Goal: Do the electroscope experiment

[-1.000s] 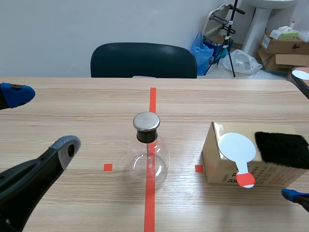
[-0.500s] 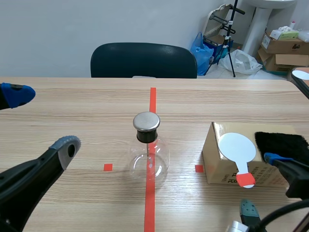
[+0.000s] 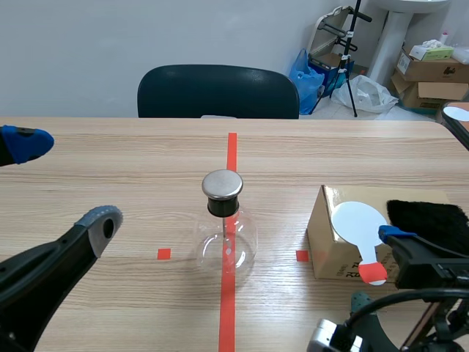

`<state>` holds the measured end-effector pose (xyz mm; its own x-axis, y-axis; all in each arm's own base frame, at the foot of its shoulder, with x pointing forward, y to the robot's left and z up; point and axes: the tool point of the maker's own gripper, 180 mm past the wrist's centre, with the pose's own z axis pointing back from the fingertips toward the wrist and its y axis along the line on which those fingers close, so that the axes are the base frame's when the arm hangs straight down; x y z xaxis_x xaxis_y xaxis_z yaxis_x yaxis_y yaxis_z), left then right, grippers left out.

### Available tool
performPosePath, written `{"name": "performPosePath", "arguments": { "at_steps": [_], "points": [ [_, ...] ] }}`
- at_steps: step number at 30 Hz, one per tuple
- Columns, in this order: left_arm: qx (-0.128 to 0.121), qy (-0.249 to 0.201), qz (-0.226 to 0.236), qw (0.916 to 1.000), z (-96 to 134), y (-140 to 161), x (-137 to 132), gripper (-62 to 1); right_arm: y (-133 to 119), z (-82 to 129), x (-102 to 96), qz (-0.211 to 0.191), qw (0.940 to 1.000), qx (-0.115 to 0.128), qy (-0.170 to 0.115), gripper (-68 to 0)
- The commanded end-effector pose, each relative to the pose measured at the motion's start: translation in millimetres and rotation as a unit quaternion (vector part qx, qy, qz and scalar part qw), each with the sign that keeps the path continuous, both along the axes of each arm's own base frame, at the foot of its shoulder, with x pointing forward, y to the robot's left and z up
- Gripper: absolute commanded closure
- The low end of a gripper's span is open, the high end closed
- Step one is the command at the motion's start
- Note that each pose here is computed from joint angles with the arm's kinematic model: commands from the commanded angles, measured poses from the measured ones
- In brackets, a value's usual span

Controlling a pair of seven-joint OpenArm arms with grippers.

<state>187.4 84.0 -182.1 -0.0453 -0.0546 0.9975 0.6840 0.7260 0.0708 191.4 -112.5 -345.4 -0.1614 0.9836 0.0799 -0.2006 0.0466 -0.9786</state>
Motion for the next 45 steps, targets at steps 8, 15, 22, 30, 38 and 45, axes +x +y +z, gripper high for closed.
{"name": "performPosePath", "arguments": {
  "at_steps": [8,15,22,30,38,45],
  "points": [
    [-0.012,-0.009,0.000,0.9999,7.5,-1.5,0.7,-62.3,-2.7,7.2,10.3,-0.008,0.9998,-0.002,-0.019,-67.9],
    [-0.012,-0.009,0.000,0.9999,7.5,-1.5,0.7,-62.3,-1.9,7.3,10.1,-0.005,0.9998,-0.003,-0.020,-67.9],
    [-0.012,-0.009,0.000,0.9999,7.5,-1.5,0.7,-62.3,-2.0,7.3,10.1,-0.005,0.9998,-0.004,-0.020,-67.9],
    [-0.012,-0.009,0.000,0.9999,7.5,-1.5,0.7,-62.3,-2.0,7.3,10.1,-0.005,0.9998,-0.004,-0.020,-49.8],
    [-0.012,-0.009,0.000,0.9999,7.5,-1.5,0.7,-62.3,-2.0,7.2,9.9,-0.005,0.9998,-0.004,-0.020,-28.4],
    [-0.012,-0.009,0.000,0.9999,7.5,-1.5,0.7,-62.3,-2.0,7.2,9.9,-0.005,0.9998,-0.004,-0.020,-6.7]
  ]
}}
